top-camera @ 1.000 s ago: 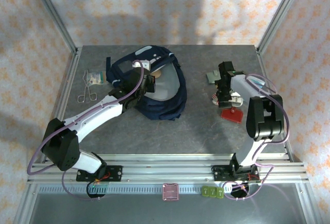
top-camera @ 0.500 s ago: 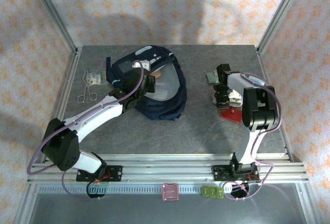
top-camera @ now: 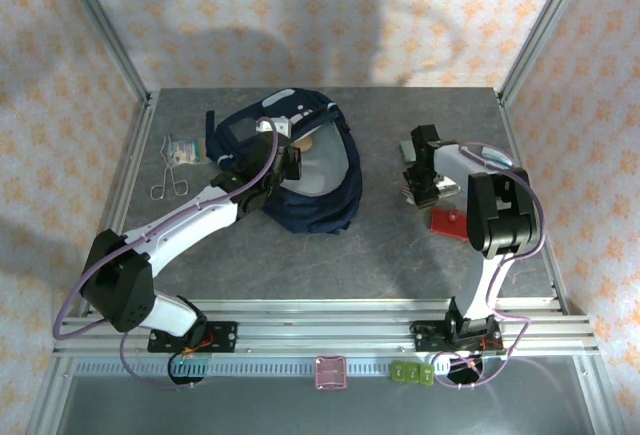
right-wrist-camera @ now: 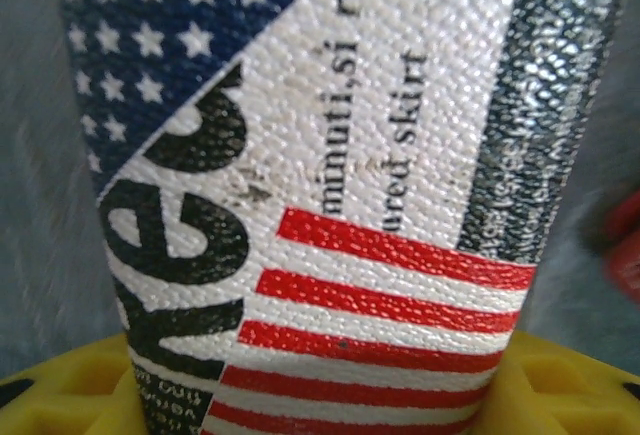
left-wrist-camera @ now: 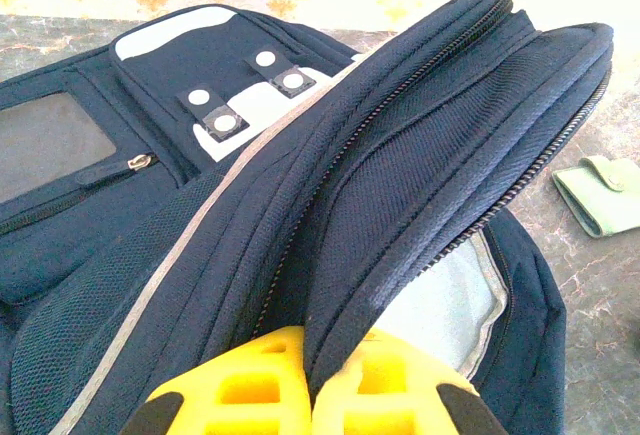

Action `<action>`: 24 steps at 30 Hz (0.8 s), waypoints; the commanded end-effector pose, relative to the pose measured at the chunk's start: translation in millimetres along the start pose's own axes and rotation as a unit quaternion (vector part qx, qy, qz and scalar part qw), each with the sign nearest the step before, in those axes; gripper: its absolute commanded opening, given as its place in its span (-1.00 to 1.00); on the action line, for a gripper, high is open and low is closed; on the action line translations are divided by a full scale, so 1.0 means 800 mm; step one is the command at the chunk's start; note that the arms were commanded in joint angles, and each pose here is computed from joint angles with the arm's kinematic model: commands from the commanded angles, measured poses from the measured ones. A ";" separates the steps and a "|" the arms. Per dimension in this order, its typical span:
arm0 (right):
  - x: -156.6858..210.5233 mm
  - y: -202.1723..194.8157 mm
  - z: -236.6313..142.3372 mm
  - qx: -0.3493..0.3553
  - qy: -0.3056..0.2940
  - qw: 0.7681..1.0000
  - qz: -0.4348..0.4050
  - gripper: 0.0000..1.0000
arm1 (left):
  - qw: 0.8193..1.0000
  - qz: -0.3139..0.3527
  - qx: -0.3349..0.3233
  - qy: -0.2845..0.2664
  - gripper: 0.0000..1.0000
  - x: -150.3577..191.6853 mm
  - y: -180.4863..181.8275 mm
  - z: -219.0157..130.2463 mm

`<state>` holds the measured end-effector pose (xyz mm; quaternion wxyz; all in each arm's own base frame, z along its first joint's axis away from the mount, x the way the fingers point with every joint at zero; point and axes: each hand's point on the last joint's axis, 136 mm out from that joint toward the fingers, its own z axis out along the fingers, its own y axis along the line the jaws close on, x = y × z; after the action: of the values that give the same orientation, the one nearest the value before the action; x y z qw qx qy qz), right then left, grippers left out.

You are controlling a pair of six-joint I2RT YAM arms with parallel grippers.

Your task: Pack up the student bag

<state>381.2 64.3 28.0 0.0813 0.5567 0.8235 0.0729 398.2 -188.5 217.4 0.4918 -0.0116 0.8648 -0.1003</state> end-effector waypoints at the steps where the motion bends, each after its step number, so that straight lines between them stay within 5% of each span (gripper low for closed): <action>1: 0.042 0.045 -0.012 -0.054 0.000 0.990 -0.130 -0.33 | 0.998 -0.029 0.026 -0.045 -1.00 -0.033 -0.014 -0.014; 6: 0.094 0.021 0.006 0.006 -0.012 0.957 -0.289 -0.35 | 0.998 -0.028 0.026 -0.045 -1.00 -0.034 -0.015 -0.013; 9: 0.085 -0.005 0.013 0.062 -0.062 0.933 -0.348 -0.31 | 0.998 -0.028 0.026 -0.046 -1.00 -0.035 -0.015 -0.013; 16: 0.061 -0.022 0.002 0.092 -0.108 0.919 -0.367 0.26 | 0.998 -0.028 0.025 -0.045 -1.00 -0.036 -0.015 -0.014; 24: 0.077 -0.027 0.001 0.071 -0.083 0.920 -0.375 0.39 | 0.998 -0.031 0.027 -0.047 -1.00 -0.038 -0.015 -0.016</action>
<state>357.5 126.4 20.7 0.1477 0.2292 0.9614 -0.0368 398.2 -188.6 217.3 0.4917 -0.0115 0.8649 -0.1005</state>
